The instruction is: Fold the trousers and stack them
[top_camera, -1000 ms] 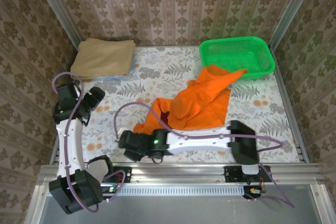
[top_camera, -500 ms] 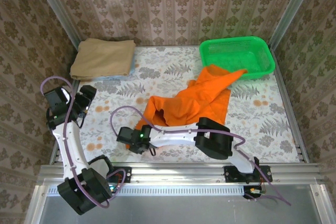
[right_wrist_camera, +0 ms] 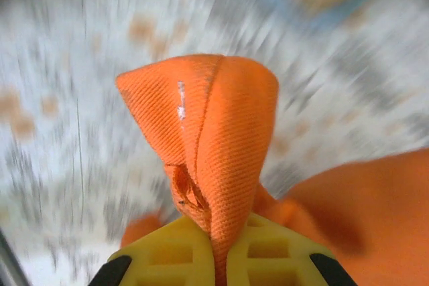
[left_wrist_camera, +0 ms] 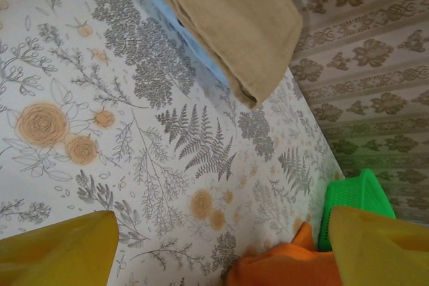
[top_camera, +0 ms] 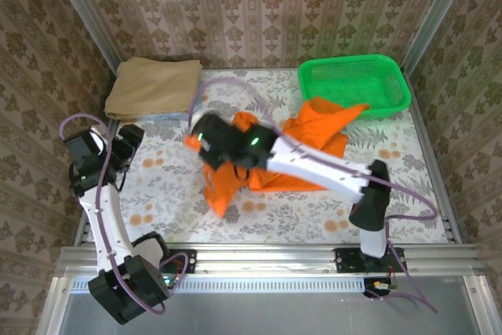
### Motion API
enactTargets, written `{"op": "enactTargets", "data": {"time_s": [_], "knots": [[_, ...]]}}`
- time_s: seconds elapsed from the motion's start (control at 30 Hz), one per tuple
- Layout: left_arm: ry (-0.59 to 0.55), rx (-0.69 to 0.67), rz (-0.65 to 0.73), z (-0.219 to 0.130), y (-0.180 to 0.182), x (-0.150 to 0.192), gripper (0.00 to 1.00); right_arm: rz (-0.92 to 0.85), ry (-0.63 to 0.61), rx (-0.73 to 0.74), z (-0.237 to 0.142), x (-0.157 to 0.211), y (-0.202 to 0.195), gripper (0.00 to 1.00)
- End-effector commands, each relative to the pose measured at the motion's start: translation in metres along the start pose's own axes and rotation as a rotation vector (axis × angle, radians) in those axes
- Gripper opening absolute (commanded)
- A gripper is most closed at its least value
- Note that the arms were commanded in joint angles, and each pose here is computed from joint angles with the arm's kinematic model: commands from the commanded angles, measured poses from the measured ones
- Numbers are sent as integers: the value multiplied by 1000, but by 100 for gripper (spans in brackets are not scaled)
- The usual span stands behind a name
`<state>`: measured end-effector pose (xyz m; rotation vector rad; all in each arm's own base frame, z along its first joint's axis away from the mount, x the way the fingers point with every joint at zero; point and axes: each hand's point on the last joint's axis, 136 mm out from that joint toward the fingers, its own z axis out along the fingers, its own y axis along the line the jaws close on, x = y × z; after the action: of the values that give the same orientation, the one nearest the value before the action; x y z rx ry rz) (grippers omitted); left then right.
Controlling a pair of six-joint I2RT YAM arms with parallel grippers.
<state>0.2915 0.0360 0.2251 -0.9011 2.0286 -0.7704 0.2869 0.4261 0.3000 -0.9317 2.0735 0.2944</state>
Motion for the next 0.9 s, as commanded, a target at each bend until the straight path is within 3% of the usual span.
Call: {"op": "enactTargets", "data": {"time_s": [0.0,0.17,0.33,0.43,0.57,0.73,0.87], "knots": [[18,91,51,4,-19,9,81,-5,-182,105,-86,-64,-45,0],[154,236,295,26,-71,71,86,36,-421,81,-176,-129,-60,0],[249,369,483,29,-98,141,99,36,-531,185,-216,-150,-79,0],[251,449,576,9,-109,169,100,38,-518,276,-214,-148,-97,0],[182,635,609,-36,-138,179,100,60,-484,278,-206,-139,-109,0],[291,919,633,-76,-183,219,100,97,-421,234,-186,-122,-112,0],[332,1005,633,-77,-202,238,100,150,-391,204,-170,-102,-116,0]]}}
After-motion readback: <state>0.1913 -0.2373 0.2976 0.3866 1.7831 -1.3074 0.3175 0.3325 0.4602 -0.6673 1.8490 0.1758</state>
